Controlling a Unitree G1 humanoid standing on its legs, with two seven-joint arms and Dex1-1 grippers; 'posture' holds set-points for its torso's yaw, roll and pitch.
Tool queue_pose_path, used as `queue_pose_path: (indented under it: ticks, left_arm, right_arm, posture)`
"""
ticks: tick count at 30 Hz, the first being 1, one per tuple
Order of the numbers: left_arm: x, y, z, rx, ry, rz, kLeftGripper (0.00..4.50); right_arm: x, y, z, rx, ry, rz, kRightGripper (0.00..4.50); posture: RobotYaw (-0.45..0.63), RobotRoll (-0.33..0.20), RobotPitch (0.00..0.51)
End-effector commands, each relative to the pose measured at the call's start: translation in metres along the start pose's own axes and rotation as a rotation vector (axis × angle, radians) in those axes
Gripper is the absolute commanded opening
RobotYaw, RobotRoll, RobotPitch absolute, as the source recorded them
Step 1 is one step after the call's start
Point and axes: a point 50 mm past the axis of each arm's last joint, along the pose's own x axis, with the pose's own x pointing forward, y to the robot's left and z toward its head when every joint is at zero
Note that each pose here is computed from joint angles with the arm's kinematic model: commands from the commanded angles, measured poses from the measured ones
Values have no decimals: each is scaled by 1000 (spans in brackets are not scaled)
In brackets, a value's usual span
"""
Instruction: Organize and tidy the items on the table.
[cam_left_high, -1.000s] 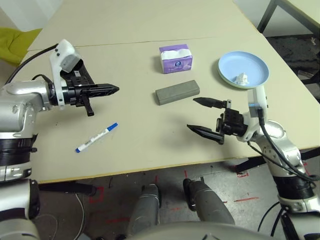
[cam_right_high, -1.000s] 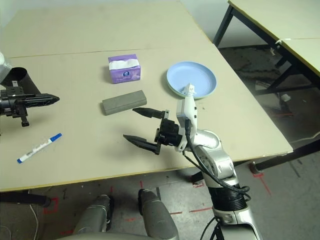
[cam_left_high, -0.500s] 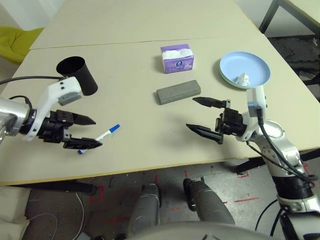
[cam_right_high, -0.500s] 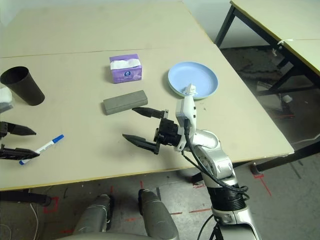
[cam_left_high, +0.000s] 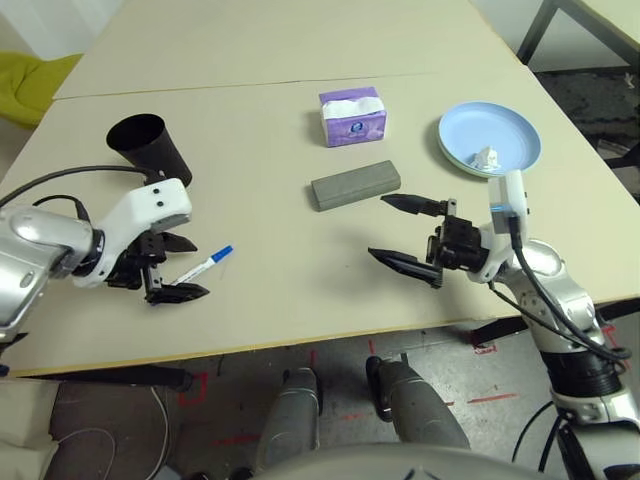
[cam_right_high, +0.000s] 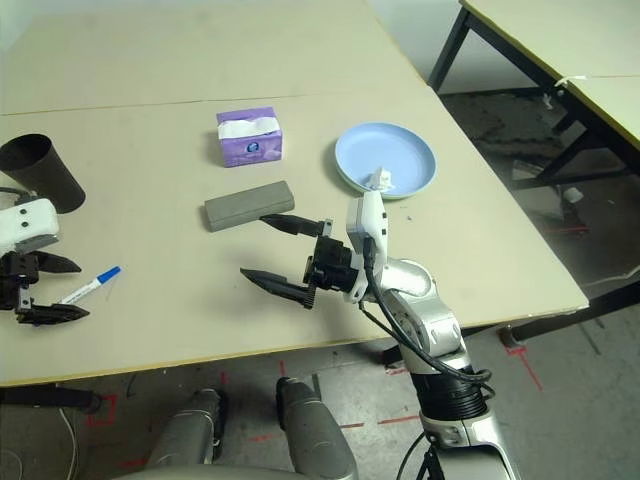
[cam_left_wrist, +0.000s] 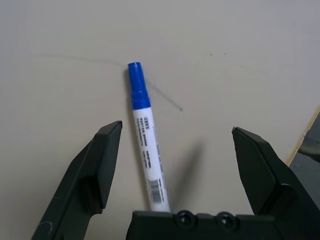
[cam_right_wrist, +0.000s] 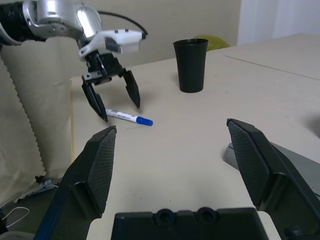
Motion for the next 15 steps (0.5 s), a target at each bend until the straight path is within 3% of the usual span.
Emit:
queue_pose_path:
  ticks: [1, 15]
  left_arm:
    - [7, 2, -8, 4, 34, 17, 4474]
    - [30, 3, -34, 11, 48, 54, 4474]
  right_arm:
    - [0, -1, 4, -16, 5, 12, 4500]
    - [5, -1, 9, -21, -5, 17, 4500]
  posture:
    - [-92, 0, 173]
    - [-88, 0, 178]
